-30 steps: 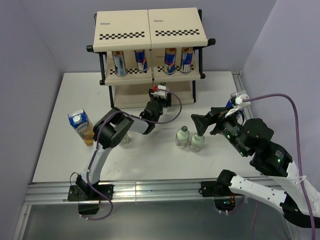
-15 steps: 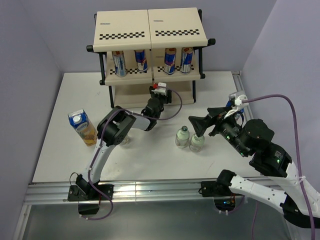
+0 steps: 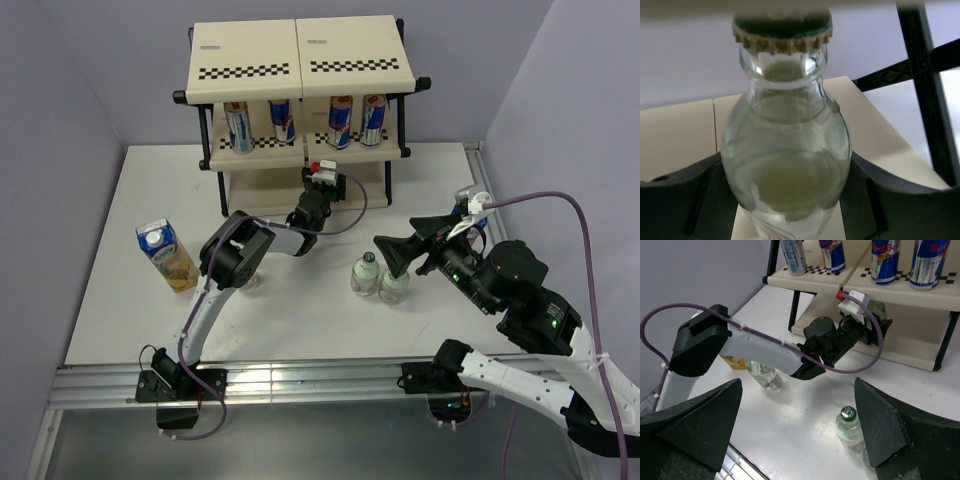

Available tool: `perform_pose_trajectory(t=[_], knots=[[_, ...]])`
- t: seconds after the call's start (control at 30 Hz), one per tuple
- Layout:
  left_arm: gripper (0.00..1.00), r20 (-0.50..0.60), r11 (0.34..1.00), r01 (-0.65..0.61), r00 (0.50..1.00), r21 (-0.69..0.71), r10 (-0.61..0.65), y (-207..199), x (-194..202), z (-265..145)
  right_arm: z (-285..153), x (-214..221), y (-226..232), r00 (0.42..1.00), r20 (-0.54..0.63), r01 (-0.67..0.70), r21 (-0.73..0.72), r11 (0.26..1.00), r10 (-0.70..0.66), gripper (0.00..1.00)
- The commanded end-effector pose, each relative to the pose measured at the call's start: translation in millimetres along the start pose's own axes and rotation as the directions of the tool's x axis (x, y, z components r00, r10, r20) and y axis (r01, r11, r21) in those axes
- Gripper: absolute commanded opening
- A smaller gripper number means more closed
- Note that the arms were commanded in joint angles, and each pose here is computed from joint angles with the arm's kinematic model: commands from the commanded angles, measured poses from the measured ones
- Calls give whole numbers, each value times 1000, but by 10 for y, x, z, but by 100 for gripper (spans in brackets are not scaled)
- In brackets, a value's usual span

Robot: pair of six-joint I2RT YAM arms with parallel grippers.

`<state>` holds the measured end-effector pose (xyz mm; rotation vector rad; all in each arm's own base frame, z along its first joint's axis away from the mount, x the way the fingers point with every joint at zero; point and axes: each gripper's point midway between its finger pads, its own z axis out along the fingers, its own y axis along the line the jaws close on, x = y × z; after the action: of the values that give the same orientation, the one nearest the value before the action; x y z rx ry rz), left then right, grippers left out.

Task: Place and organize the beverage onto the shelf
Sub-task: Place the drink on the shelf.

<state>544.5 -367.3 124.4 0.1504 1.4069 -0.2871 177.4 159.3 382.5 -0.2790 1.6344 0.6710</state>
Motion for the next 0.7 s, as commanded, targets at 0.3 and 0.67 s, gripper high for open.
perform_pose_trajectory(t=[0.3, 0.67], knots=[[24, 180, 999, 32, 983, -10, -30, -26, -713, 214, -11, -116, 59, 999, 50, -13, -34, 999, 14, 100], [56, 150, 999, 22, 989, -26, -18, 4, -650, 225, -15, -116, 64, 999, 52, -13, -37, 999, 15, 100]])
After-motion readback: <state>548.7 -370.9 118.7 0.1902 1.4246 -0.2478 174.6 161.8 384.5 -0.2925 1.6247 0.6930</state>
